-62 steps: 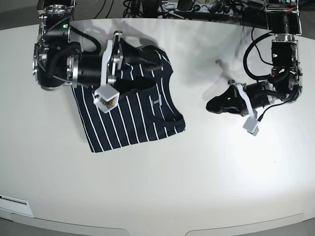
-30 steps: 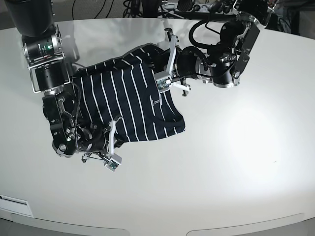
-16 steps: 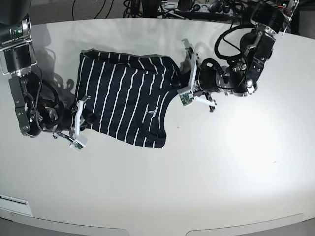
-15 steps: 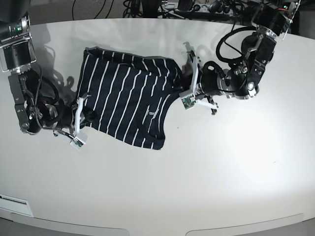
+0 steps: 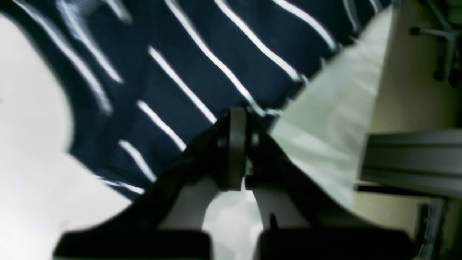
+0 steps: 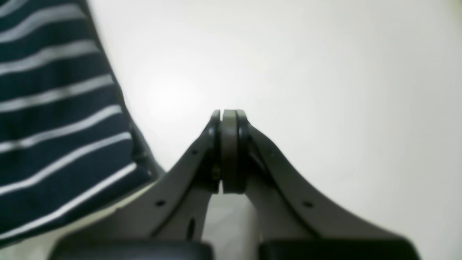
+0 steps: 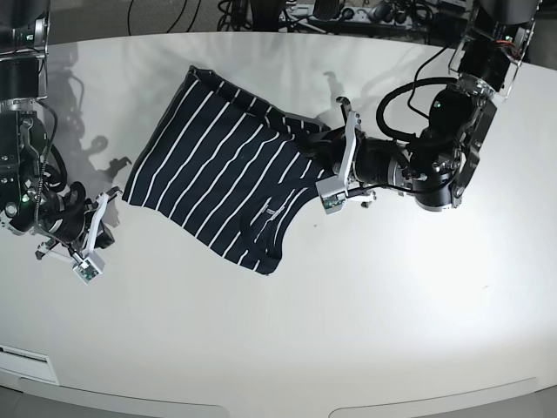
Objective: Fold the T-shirt properly
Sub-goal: 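Grasp the bundle's sides with both grippers and rotate it square, then push the bundle's sides with both grippers to straighten the rectangle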
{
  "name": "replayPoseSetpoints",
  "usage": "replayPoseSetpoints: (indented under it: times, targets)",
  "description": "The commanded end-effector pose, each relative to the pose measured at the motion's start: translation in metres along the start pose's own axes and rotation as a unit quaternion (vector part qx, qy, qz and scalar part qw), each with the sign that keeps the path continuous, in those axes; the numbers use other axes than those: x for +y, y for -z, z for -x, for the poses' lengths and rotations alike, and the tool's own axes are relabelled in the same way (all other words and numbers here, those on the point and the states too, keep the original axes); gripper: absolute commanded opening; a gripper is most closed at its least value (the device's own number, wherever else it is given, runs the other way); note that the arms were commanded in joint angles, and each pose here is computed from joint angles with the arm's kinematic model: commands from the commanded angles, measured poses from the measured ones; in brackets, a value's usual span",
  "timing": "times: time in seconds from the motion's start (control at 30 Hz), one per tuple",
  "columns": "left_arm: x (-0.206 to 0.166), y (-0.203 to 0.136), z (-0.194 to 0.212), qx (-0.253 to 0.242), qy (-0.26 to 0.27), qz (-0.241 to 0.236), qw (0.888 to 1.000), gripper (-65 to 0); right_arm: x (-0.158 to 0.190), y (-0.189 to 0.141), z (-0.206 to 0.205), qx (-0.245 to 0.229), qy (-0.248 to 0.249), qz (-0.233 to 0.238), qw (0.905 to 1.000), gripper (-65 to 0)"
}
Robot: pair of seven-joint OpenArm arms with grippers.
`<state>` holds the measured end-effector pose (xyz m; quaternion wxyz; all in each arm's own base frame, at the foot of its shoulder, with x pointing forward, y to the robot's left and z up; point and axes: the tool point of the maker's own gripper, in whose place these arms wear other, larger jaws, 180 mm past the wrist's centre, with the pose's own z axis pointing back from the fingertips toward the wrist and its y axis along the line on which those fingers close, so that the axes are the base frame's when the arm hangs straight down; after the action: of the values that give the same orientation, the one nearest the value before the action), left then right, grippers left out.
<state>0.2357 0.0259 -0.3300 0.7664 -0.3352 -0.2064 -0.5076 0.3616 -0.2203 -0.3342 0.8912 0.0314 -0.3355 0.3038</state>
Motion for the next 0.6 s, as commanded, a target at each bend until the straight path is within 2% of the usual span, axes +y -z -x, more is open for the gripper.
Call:
replayPoseSetpoints:
  times: [0.0, 0.17, 0.27, 0.4, 0.57]
  targets:
    - [0.003, -0.008, -0.01, -0.011, 0.014, -0.005, 1.0, -65.0, -0.008, -0.005, -0.009, -0.02, 0.0, 0.0, 0.9998, -65.0]
    - [0.003, -0.002, 0.006, 0.011, 0.008, -0.015, 1.0, -65.0, 0.032, 0.002, 0.006, -0.038, 0.03, -0.096, 0.9942, -65.0]
    - [0.002, 0.008, 0.023, 0.024, 0.002, -0.031, 0.999, -65.0, 0.044, 0.003, 0.02, -0.029, 0.042, -0.113, 0.9923, -65.0]
    - [0.021, 0.021, 0.033, 0.03, 0.023, -0.076, 0.996, -65.0, 0.063, 0.002, 0.031, -0.026, 0.059, -0.141, 0.9879, -65.0]
    - [0.054, 0.034, 0.055, 0.091, 0.05, -0.102, 0.989, -65.0, 0.1, -0.01, 0.038, -0.03, 0.049, -0.177, 0.9825, -65.0]
